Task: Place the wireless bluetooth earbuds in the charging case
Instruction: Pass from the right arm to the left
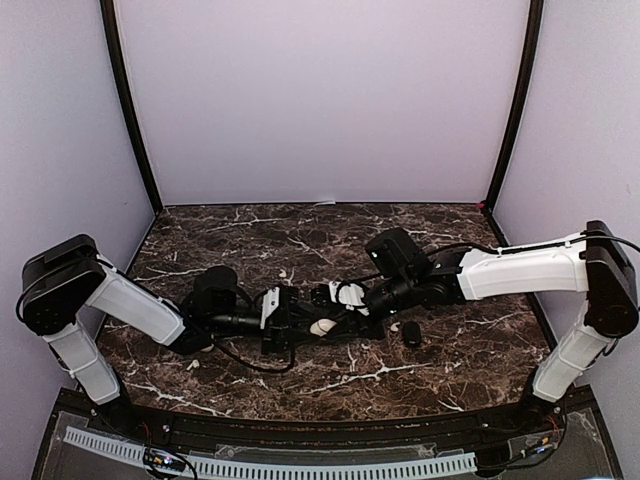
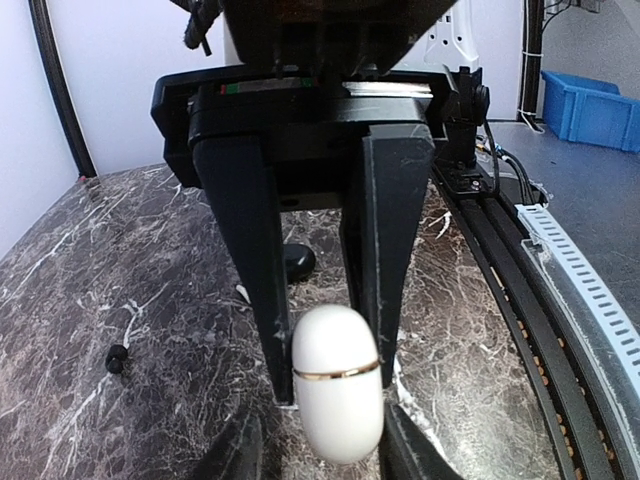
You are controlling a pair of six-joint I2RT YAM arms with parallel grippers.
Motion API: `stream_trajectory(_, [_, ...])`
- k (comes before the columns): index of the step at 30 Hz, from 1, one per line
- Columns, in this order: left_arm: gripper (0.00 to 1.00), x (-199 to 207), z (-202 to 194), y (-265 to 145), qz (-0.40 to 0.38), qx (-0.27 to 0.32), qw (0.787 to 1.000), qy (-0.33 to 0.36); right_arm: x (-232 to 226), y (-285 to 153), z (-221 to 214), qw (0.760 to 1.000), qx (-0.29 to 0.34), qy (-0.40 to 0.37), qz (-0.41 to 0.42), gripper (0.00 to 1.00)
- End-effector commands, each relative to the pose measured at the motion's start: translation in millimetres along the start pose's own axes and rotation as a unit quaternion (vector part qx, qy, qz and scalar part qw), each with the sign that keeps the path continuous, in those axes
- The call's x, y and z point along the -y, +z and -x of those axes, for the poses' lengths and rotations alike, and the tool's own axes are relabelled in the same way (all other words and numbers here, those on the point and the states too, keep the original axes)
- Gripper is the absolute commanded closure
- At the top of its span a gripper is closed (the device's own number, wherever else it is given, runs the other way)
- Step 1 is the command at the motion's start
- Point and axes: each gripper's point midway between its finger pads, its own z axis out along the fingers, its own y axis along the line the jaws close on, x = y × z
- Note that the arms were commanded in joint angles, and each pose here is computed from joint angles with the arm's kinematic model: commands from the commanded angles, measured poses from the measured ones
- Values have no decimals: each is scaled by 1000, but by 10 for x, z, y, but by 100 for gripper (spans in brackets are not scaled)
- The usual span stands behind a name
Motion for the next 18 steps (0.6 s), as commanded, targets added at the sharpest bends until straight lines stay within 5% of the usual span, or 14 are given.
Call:
stream_trajectory(1, [62,14,92,47,-10,11,1000,8,16,41,117,1000,13,-10,-3,81])
stream_trajectory(18, [77,20,57,58,-11,-3,1000,4,5,44,154,1000,13,-15,-8,78])
